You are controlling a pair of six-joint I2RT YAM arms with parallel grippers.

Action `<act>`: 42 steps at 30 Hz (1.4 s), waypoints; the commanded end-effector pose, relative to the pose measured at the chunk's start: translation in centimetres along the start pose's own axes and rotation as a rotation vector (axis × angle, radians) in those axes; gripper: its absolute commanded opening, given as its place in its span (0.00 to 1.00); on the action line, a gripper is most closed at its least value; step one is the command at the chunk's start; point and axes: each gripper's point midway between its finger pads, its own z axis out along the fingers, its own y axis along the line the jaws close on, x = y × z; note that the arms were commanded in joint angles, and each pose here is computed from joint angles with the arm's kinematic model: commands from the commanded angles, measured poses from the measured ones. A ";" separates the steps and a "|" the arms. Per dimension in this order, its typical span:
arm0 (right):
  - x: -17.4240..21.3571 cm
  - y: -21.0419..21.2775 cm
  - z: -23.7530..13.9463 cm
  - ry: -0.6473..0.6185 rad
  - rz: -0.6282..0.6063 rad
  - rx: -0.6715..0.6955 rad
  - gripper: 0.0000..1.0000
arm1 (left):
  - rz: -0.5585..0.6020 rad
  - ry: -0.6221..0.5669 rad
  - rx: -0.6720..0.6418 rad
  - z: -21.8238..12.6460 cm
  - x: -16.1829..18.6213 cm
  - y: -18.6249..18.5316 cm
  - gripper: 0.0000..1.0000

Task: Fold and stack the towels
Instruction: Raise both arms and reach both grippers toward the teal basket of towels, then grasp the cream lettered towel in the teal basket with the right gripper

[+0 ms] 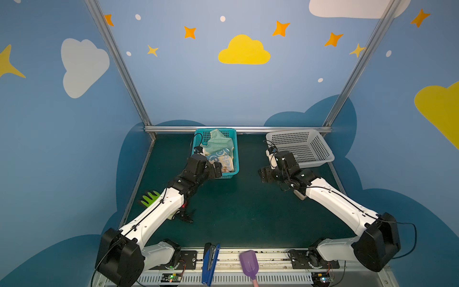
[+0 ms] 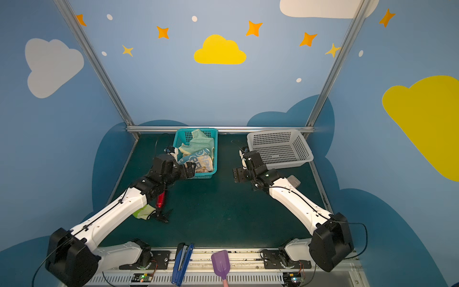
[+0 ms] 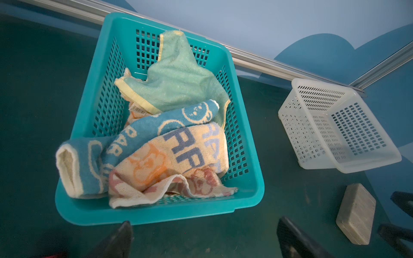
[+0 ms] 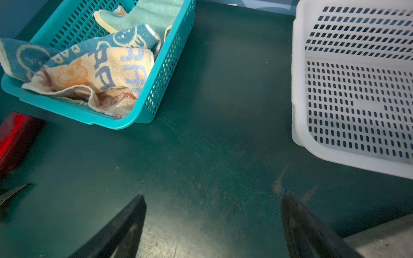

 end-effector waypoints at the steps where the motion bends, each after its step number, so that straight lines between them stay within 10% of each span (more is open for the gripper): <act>1: -1.1 0.3 0.2 -0.034 0.005 0.007 0.90 | 0.028 0.017 -0.004 -0.1 -1.4 -1.0 1.00; 25: -0.2 1.0 2.3 -0.062 0.014 -0.020 0.90 | 0.034 0.307 -0.330 11.9 1.1 1.5 0.80; 42: -0.2 1.5 3.0 -0.045 0.041 -0.044 0.90 | -0.053 0.366 -0.322 16.1 1.8 3.7 0.20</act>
